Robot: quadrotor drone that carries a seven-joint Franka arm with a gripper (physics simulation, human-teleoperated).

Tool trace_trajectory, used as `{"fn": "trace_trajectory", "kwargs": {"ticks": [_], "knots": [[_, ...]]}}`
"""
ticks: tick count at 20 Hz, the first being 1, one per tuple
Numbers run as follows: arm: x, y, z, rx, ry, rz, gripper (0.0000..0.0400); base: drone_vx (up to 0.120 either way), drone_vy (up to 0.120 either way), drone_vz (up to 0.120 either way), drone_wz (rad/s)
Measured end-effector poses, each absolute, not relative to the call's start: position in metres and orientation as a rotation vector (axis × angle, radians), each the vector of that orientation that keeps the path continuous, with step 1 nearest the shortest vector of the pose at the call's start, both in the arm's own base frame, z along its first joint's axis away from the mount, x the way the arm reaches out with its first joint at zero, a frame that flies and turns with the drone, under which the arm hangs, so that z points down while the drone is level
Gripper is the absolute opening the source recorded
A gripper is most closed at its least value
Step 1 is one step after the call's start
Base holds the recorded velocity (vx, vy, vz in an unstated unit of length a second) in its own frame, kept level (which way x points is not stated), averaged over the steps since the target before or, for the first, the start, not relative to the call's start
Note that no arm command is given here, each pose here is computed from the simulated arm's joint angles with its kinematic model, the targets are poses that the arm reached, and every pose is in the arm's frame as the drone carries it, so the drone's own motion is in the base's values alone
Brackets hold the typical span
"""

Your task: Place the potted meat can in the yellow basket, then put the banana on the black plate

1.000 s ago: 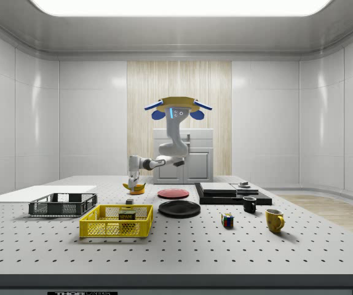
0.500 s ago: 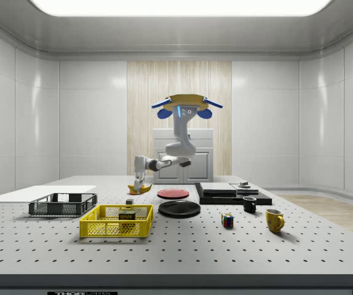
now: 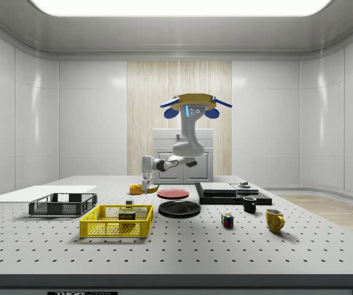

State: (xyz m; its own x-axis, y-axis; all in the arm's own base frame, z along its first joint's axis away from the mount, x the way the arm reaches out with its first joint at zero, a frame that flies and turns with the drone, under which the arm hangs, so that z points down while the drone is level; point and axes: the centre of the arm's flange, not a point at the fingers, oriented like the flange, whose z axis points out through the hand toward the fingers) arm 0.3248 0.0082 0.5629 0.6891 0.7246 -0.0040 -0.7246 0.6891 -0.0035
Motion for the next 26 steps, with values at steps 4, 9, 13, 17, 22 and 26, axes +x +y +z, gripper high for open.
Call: {"fn": "trace_trajectory", "kwargs": {"ticks": [4, 9, 13, 17, 22, 26], "knots": [[0.3248, 0.0082, 0.5629, -0.005, 0.002, 0.811, 0.0193, -0.120, 0.000, 0.000, 0.000], [0.3248, 0.0082, 0.5629, -0.005, 0.002, 0.810, 0.0193, -0.120, 0.000, 0.000, 0.000], [0.3248, 0.0082, 0.5629, -0.005, 0.002, 0.811, 0.0193, -0.120, 0.080, 0.000, 0.000], [0.3248, 0.0082, 0.5629, -0.005, 0.002, 0.811, 0.0193, -0.120, 0.070, 0.000, 0.000], [0.3248, 0.0082, 0.5629, -0.005, 0.002, 0.811, 0.0193, -0.120, 0.000, -0.024, 0.000], [0.3248, 0.0082, 0.5629, -0.005, 0.002, 0.811, 0.0193, -0.120, 0.000, -0.120, 0.000]]}}
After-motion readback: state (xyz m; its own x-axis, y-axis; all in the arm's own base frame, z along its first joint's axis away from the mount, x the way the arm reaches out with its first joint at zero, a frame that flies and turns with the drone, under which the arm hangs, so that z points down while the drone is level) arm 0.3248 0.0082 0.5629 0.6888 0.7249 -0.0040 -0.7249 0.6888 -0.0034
